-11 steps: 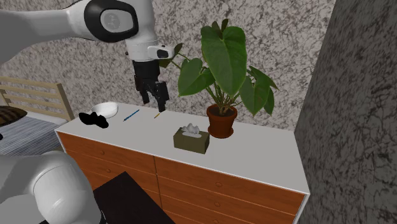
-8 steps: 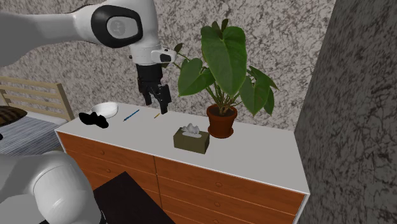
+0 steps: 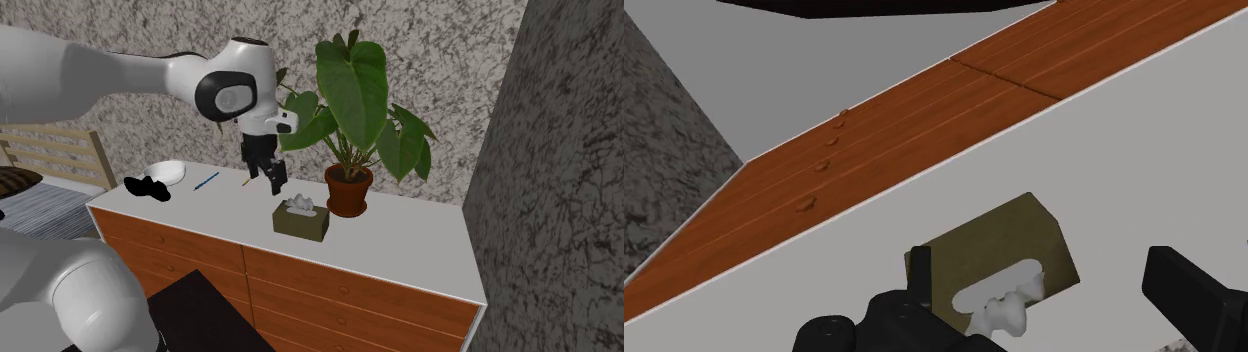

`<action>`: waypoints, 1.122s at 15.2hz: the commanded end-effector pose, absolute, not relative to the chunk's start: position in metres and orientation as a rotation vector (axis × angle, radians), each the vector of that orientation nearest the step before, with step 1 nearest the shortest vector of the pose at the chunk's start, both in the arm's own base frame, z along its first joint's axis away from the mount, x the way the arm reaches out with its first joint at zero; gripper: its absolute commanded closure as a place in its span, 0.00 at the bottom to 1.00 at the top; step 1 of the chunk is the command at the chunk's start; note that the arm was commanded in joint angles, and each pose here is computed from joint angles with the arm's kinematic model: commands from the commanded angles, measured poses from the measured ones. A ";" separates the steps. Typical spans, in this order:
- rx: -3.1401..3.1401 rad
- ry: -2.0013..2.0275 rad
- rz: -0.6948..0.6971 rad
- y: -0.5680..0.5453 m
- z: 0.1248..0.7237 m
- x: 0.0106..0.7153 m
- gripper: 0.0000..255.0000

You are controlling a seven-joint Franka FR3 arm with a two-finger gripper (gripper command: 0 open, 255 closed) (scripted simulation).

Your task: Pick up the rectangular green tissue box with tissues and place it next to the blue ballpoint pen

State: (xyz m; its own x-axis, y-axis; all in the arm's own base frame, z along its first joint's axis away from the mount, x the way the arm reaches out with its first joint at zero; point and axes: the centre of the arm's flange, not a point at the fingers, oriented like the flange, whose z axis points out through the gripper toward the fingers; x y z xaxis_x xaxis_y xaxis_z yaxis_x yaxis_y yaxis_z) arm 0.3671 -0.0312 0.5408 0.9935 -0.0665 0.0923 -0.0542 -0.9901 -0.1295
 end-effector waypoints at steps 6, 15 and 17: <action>-2.904 0.142 -0.206 -0.020 0.476 0.421 0.00; -2.766 0.200 -0.272 0.001 0.397 0.498 0.00; -2.765 0.200 -0.273 0.004 0.391 0.500 0.00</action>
